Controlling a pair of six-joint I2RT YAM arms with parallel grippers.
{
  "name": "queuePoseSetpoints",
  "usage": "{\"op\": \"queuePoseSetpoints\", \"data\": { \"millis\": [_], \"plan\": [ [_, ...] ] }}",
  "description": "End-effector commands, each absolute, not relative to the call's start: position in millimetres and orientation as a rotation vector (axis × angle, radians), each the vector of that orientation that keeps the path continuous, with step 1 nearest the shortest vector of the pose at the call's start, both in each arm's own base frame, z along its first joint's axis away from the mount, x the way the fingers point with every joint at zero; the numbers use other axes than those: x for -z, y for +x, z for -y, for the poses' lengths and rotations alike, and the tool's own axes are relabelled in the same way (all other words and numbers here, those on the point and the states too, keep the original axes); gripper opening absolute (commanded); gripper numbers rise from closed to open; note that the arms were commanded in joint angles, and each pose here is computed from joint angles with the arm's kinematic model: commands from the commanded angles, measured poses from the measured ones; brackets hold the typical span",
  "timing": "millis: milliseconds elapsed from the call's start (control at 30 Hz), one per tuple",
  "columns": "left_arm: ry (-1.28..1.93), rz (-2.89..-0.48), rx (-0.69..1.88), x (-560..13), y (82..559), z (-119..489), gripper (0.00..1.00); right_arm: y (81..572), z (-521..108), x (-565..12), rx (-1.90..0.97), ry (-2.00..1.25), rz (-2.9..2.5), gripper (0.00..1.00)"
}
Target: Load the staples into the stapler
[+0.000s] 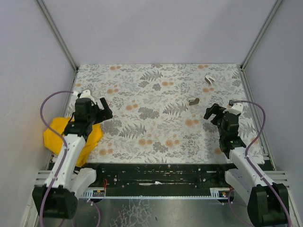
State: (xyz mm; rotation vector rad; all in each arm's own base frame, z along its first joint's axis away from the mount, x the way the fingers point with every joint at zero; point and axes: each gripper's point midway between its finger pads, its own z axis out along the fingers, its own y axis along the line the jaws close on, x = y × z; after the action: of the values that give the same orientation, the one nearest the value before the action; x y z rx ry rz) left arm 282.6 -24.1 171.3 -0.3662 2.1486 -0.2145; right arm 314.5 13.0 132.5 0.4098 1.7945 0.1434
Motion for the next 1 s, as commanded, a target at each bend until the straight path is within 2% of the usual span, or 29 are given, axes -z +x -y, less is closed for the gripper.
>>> {"op": "queuePoseSetpoints", "data": {
  "millis": [0,133,300,400,567,900,967],
  "plan": [
    [-0.269,-2.248,0.230,-164,308,33,1.00,327,-34,-157,-0.235,0.301,-1.771,0.99],
    [-0.326,-2.322,0.196,-141,344,28,1.00,330,-40,-155,-0.255,0.263,-1.787,0.99],
    [-0.577,-2.323,0.330,-117,381,11,0.96,329,-46,-156,-0.286,0.231,-1.775,0.99],
    [-0.728,-2.243,0.304,-109,390,-9,0.84,330,-50,-162,-0.305,0.212,-1.759,0.99],
    [-0.879,-2.160,0.303,-102,392,-28,0.58,332,-50,-163,-0.306,0.216,-1.754,0.99],
    [-1.044,-2.147,0.402,-64,394,-45,0.36,335,-55,-166,-0.333,0.199,-1.757,0.99],
    [-1.052,-2.152,0.448,-58,397,-44,0.35,335,-56,-168,-0.338,0.190,-1.755,0.99]
  ]
}}
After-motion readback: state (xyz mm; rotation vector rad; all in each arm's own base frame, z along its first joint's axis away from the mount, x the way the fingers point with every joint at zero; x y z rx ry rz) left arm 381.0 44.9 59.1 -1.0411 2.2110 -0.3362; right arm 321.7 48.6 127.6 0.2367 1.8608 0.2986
